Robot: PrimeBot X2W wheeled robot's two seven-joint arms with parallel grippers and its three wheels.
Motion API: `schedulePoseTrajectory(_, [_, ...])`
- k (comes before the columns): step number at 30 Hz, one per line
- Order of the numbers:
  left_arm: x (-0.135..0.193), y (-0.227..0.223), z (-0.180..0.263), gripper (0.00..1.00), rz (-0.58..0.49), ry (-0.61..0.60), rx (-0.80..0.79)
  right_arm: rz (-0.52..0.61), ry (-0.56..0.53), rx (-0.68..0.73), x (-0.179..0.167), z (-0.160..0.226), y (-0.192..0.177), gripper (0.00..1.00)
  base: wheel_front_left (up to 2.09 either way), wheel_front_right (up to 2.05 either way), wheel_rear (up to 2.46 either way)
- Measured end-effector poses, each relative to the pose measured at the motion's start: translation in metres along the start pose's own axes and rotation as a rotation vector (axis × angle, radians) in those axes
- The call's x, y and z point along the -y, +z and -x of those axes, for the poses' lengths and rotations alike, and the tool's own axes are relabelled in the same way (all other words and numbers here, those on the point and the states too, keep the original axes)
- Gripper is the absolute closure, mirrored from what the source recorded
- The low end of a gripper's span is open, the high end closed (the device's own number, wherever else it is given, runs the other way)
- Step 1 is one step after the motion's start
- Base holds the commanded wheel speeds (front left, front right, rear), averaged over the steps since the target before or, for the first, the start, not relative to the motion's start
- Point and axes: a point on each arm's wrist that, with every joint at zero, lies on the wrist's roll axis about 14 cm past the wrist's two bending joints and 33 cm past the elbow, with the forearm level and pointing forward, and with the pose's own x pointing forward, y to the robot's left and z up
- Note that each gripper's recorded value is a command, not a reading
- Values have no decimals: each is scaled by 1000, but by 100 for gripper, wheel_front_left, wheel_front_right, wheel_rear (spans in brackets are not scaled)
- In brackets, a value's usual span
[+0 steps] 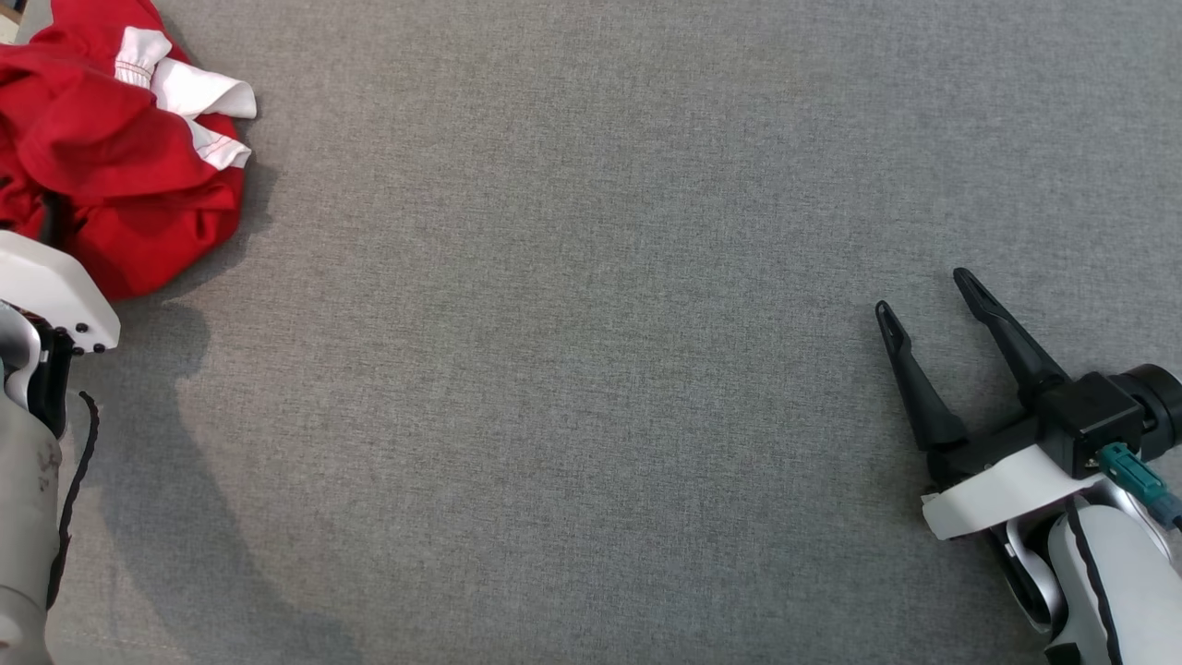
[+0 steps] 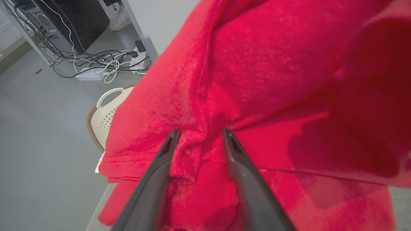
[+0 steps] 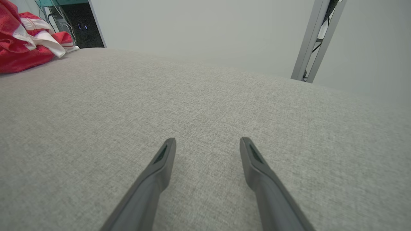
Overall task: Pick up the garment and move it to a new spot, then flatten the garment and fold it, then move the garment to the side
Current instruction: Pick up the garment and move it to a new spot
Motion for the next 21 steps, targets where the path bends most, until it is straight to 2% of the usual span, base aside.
schedulePoseTrajectory(12, [4,17,-8,100,2,-16,-72,-21,-36,7,4,5,6,0,0,0,0])
schedulePoseTrajectory(16, [15,61,-9,100,-40,-54,35,-34,-57,19,4,11,14,0,0,0,0])
schedulePoseTrajectory(21, [60,132,4,100,-113,-174,234,-55,-89,58,-1,24,33,0,0,0,0])
